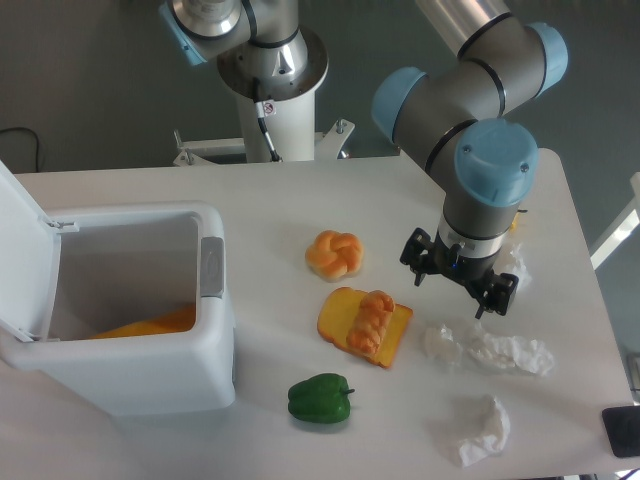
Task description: Close the trash can
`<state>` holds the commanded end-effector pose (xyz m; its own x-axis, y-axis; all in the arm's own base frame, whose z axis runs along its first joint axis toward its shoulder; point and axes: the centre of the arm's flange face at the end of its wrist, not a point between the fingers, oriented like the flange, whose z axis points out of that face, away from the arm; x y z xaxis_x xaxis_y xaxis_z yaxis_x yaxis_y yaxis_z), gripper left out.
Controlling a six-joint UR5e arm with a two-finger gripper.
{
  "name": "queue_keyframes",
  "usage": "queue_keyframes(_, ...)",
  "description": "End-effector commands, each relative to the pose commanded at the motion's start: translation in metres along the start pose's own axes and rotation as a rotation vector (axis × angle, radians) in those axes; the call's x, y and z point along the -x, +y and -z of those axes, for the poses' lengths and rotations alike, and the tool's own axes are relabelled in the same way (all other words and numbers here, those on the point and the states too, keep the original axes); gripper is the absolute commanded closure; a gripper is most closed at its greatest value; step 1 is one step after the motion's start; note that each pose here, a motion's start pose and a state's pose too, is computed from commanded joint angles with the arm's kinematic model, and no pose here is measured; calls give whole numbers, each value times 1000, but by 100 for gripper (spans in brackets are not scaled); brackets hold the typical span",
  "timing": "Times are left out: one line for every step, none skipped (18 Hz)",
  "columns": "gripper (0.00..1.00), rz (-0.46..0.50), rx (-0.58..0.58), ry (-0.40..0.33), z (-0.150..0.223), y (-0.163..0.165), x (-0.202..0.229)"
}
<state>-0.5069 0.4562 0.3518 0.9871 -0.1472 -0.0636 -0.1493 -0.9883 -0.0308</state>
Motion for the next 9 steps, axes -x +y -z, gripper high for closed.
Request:
queue_keyframes(0, -1, 1, 3, -3, 0, -1)
queue_keyframes(0, -3, 1, 3, -3, 1, -2)
queue_keyframes(0, -5, -2, 1, -2, -1, -3)
queue_keyframes(0, -5, 2, 1, -3, -2, -3)
queue_keyframes(0, -2, 15, 14, -11, -1, -8)
queue_keyframes(0, 15, 34, 27, -21, -1, -17)
queue_keyframes(0, 49, 33, 20, -21, -2, -24)
queue_keyframes(0, 57, 33, 18, -20, -8, -39)
queue_keyframes(0, 52, 31, 15, -12, -7, -56)
